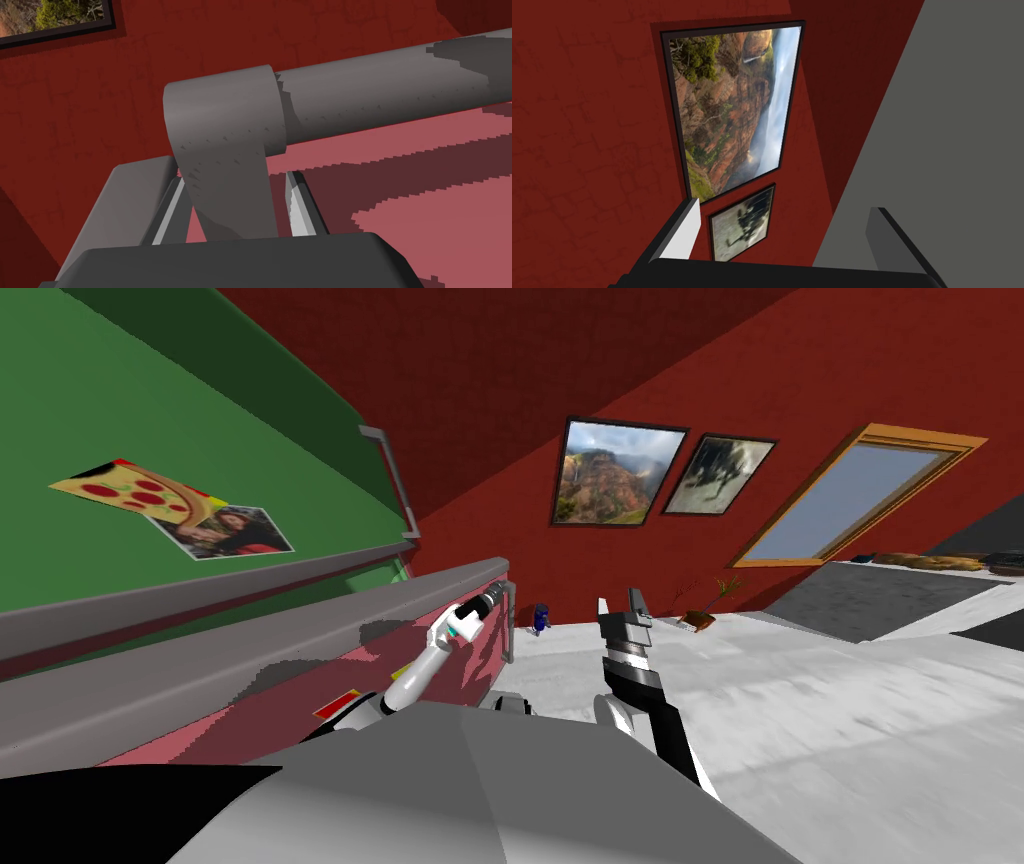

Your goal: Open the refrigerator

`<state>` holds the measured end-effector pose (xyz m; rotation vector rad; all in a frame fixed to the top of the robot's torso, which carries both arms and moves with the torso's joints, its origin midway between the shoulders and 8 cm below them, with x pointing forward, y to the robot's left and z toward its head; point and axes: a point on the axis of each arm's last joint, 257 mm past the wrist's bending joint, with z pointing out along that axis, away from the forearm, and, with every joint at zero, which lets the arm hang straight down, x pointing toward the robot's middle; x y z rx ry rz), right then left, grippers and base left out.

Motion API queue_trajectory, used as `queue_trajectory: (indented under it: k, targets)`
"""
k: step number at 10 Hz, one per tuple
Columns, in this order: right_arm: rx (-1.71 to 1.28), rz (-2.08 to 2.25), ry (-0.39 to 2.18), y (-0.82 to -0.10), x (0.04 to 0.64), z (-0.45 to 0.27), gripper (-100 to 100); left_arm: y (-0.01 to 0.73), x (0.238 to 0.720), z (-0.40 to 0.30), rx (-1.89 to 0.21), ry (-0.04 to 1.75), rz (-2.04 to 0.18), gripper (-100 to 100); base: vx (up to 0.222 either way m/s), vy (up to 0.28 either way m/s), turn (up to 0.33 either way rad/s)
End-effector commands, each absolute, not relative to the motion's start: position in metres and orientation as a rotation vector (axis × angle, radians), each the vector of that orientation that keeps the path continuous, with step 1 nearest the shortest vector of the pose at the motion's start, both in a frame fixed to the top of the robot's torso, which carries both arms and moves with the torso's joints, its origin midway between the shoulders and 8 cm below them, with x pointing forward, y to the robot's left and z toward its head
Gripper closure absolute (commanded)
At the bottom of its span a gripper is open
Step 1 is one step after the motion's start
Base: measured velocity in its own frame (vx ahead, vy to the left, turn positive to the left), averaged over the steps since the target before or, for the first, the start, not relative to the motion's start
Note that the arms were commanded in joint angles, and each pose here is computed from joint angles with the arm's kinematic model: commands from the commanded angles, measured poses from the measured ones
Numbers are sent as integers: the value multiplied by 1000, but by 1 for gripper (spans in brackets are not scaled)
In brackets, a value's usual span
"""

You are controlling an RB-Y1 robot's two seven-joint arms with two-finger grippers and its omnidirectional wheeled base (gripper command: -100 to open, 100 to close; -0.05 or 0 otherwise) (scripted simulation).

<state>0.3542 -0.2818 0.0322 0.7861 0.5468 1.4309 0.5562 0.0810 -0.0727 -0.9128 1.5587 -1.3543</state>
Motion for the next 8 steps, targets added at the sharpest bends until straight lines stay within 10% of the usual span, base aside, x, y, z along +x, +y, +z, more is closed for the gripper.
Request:
queue_trajectory:
  k: [1, 8]
  targets:
    - [786, 1431, 547, -282, 354, 32, 0, 94, 580, -55, -917, 1484, -1352, 100, -174, 72, -290]
    - [786, 1431, 547, -282, 354, 32, 0, 121, 623, -83, -992, 1480, -1250, 100, -136, 40, -204]
